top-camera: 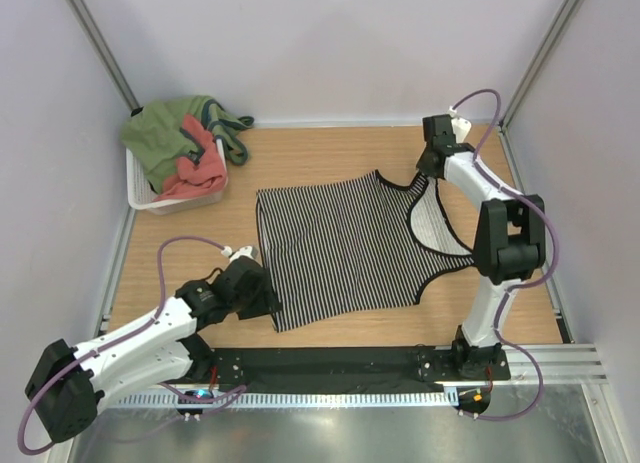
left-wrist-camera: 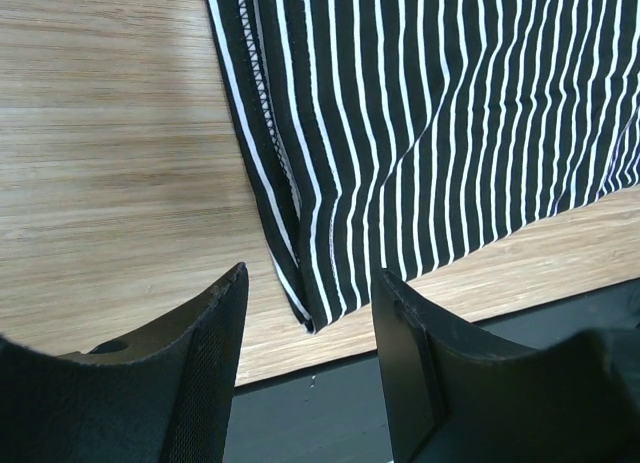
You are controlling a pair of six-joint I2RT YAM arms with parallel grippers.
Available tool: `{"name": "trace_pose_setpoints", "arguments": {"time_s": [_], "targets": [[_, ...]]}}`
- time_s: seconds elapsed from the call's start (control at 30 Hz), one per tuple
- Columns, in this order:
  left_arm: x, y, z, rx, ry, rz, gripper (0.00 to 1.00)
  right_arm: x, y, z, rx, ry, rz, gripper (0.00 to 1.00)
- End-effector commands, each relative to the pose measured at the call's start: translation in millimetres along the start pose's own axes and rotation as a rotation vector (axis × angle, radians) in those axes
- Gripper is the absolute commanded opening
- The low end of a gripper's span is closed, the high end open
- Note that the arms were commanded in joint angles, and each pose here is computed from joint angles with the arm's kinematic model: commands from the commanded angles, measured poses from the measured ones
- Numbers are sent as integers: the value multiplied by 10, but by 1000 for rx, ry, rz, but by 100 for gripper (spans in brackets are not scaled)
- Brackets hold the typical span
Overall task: Fold and stack the tank tops
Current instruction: Flatten the tank top out
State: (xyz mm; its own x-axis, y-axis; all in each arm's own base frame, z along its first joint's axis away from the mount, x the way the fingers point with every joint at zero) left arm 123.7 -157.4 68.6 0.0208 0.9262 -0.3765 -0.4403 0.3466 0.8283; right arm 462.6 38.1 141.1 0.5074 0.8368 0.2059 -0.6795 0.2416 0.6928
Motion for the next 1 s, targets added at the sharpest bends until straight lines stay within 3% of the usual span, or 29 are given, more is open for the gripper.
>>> {"name": "trace_pose_setpoints", "arguments": {"time_s": [0.0,0.17,0.23,0.27,0.3,0.33,0.63,0.87,0.97], "targets": [[49,-19,1,-14,8,27,54,-26,-229,119,-25,-14,-85,1],[51,-31,-18,-1,5,32,54,-223,-580,223,-35,-88,-151,2],[69,-33,-30,-1,9,36,54,-297,-656,285,-42,-120,-154,14],[68,-29,-28,-5,11,32,54,-337,-685,286,-37,-134,-158,33],[82,-35,-40,-4,15,35,54,-353,-699,305,-39,-155,-155,73],[92,-35,-42,-6,18,36,54,-398,-705,329,-44,-167,-159,78],[90,-3,-32,-18,27,31,54,-411,-135,457,-95,-207,-65,78],[50,20,209,-103,-8,77,57,-377,111,-64,56,-198,92,67],[-39,16,394,-121,-23,88,57,-433,157,-363,101,-188,69,61]]}}
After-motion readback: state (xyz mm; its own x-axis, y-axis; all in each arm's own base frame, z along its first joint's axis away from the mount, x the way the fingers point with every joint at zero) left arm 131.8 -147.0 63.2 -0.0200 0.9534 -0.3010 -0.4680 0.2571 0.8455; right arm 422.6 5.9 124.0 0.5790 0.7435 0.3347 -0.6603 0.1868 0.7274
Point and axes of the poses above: each gripper's point midway between its finger pads, its own y axis back along the fingers, its own x axis along the line the jaws close on, z = x × y, the point moved 3 cm from there along y, back along the fingers, and after that the axes turned 5 degrees about -y, right-handed, at the moved point
